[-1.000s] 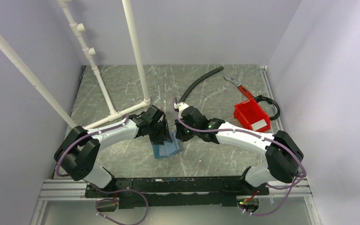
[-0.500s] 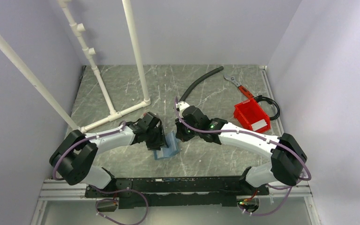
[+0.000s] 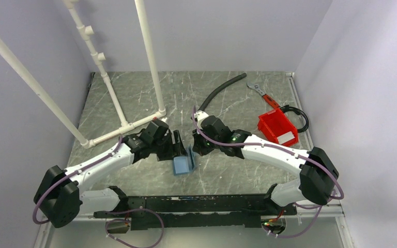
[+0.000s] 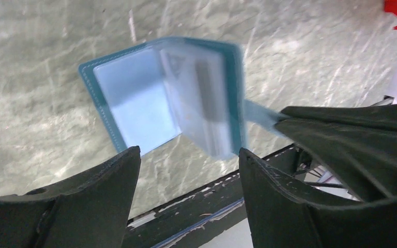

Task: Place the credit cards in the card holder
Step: Open the card holder at the center of the board.

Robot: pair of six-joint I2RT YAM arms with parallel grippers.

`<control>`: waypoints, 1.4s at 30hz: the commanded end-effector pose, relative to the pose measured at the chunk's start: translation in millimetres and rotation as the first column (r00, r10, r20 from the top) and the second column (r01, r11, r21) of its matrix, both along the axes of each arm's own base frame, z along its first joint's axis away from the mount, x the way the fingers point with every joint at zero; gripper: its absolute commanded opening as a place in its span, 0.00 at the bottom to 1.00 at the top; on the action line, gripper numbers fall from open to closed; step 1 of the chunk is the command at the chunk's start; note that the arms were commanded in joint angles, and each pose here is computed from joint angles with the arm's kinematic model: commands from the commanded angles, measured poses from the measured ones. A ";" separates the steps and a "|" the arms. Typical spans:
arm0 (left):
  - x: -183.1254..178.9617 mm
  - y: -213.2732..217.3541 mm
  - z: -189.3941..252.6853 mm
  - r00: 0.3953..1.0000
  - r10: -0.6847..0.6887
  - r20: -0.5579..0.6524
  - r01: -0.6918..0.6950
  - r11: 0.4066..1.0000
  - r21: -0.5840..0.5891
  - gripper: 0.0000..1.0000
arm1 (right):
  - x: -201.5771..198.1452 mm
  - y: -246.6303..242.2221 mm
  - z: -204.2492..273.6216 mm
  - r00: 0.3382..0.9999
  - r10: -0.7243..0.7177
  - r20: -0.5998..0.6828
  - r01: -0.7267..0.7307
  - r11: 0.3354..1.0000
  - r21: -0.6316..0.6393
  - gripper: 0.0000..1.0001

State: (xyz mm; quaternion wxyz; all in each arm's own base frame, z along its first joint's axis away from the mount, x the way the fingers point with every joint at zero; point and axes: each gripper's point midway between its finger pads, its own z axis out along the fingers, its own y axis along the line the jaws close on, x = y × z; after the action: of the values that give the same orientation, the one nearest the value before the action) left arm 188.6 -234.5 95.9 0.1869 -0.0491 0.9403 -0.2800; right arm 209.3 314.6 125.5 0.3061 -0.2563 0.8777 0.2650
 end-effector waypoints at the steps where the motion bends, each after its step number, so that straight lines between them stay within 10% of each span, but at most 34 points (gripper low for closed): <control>1: 8.0 -13.4 13.5 0.999 -0.042 0.012 0.042 0.999 -0.016 0.75 | 9.0 16.9 39.0 0.997 0.011 0.070 -0.018 0.995 0.099 0.00; 24: 11.3 13.5 -20.0 0.993 0.109 -0.052 -0.108 0.994 0.028 0.77 | 20.1 -44.3 -52.3 0.979 -0.167 -0.114 0.173 0.984 0.048 0.00; 42: 1.7 6.6 -65.0 0.970 0.103 -0.220 -0.122 0.990 -0.076 0.46 | 25.5 -69.8 -98.3 0.956 -0.233 -0.176 0.233 0.972 -0.022 0.00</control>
State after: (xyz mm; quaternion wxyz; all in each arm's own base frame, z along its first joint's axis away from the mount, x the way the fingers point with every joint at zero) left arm 187.3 -216.3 35.9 0.1090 -0.1400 0.9454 -0.2736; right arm 225.1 233.4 17.9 0.2328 -0.1240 0.9384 0.2231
